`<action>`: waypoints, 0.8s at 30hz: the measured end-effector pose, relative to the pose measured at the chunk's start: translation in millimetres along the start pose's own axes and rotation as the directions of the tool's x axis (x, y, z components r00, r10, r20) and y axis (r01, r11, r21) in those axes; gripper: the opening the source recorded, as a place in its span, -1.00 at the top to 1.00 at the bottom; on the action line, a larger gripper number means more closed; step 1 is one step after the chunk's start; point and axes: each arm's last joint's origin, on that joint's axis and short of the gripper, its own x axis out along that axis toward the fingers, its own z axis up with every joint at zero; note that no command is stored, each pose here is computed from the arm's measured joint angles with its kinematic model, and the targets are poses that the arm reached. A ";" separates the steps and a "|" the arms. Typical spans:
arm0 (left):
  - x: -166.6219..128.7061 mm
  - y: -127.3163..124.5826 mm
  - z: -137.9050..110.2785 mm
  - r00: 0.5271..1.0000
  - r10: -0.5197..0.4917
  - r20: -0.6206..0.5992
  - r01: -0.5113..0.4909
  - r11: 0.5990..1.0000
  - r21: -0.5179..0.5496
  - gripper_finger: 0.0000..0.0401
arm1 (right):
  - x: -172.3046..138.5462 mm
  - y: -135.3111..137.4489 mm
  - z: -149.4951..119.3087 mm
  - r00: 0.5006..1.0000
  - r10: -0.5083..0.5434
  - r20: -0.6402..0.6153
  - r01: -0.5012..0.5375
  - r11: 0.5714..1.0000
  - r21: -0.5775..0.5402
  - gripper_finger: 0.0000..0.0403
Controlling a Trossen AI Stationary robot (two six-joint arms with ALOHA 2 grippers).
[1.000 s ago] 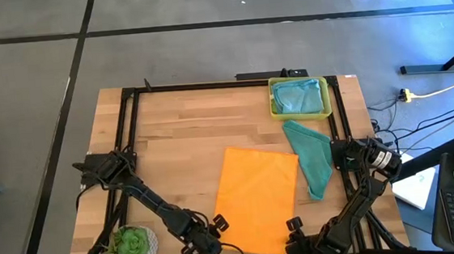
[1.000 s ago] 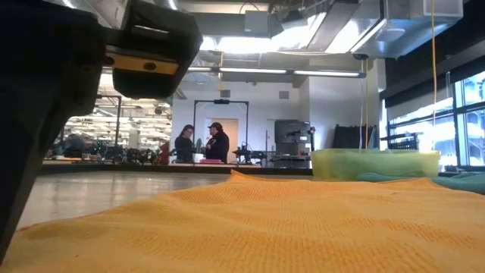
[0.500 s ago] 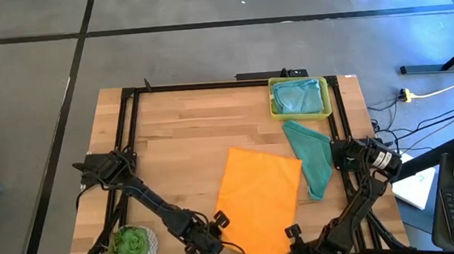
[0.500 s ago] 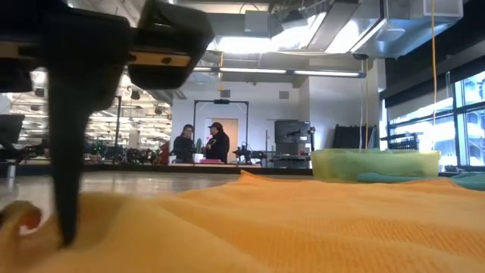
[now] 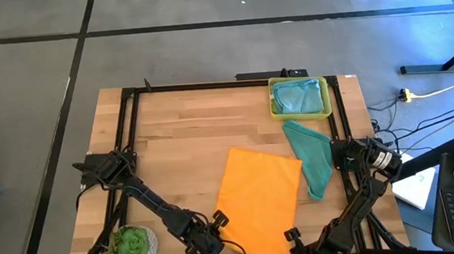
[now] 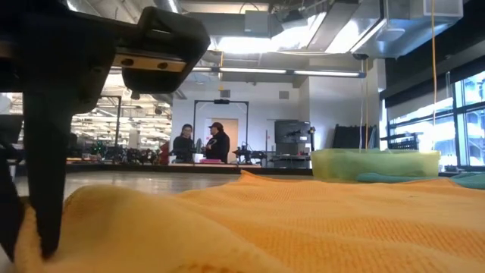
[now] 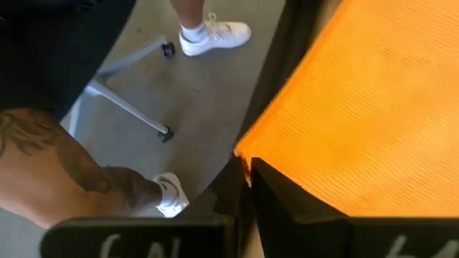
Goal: Fold microfiber towels
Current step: Fold the yellow microfiber cloth
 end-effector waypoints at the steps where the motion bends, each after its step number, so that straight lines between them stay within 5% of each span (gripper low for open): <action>1: 0.0 0.1 0.0 1.000 0.000 0.000 0.000 1.000 0.000 0.99 | 0.5 0.4 0.0 1.000 0.007 0.009 -0.007 1.000 0.002 0.84; 16: -0.4 -0.4 0.2 1.000 -0.002 0.001 0.002 1.000 -0.008 0.99 | 2.4 -3.2 -4.3 1.000 -0.029 0.006 0.029 0.999 0.016 0.96; 24: -0.6 0.1 0.5 1.000 -0.002 0.003 0.002 1.000 -0.009 1.00 | 0.2 0.2 -0.6 1.000 0.008 -0.002 -0.008 1.000 -0.021 0.56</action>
